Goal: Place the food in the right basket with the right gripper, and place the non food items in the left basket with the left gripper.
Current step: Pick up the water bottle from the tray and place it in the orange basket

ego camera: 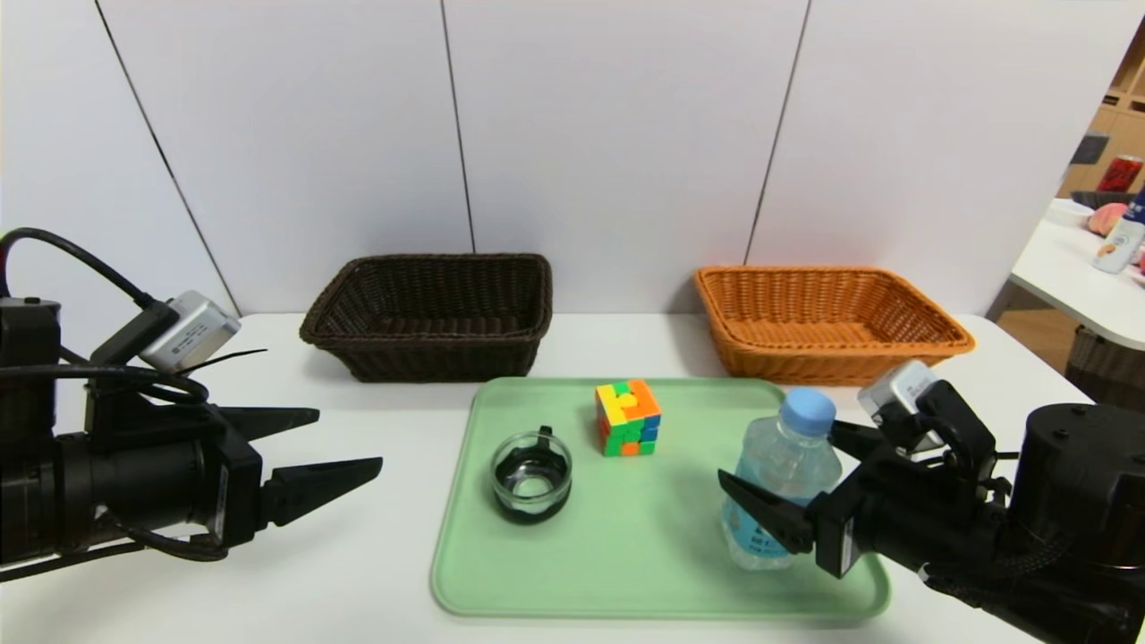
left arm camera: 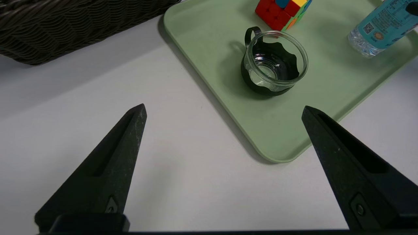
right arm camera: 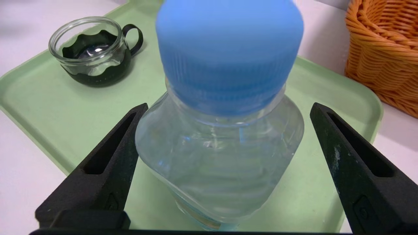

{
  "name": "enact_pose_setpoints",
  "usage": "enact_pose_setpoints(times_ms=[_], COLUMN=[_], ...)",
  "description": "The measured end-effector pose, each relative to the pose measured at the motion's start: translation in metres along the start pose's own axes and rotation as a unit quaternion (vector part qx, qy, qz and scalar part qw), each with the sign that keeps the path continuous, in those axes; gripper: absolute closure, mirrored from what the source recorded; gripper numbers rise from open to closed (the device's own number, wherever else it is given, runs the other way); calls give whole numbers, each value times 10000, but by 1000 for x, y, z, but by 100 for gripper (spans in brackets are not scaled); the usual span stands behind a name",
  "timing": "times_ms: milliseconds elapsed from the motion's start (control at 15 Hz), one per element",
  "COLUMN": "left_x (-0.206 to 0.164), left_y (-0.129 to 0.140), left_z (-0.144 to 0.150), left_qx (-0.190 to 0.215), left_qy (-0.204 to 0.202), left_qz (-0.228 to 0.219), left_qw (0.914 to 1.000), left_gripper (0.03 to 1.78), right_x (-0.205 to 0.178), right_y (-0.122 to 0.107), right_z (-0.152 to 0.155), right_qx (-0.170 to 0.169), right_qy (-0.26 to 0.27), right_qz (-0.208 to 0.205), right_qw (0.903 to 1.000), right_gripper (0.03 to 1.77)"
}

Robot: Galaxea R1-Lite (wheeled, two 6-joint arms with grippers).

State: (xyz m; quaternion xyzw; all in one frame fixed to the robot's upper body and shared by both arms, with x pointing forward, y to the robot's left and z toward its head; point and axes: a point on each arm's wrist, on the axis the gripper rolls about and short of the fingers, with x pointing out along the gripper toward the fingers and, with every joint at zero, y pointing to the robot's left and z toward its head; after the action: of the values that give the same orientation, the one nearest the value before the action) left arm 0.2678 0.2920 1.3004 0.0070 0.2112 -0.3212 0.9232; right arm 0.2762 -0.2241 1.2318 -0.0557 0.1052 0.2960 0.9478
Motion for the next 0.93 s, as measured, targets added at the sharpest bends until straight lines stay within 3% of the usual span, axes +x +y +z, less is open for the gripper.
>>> enact_pose_setpoints(times_ms=[400, 533, 667, 933], left_x=[0, 0, 0, 0], left_y=[0, 0, 0, 0], left_z=[0, -1, 0, 0], left_qx=[2, 1, -1, 7], left_qy=[12, 14, 10, 1], left_qz=[-4, -6, -4, -7], left_qw=[10000, 10000, 10000, 10000], left_gripper=[12, 12, 12, 12], right_x=[0, -1, -1, -1], right_y=[-1, 0, 0, 0], right_z=[1, 0, 0, -1], right_qx=[18, 12, 7, 12], right_qy=[-158, -133, -125, -112], right_qz=[-20, -16, -17, -11], right_qw=[9999, 9999, 9999, 9999], right_gripper=[11, 48, 75, 95])
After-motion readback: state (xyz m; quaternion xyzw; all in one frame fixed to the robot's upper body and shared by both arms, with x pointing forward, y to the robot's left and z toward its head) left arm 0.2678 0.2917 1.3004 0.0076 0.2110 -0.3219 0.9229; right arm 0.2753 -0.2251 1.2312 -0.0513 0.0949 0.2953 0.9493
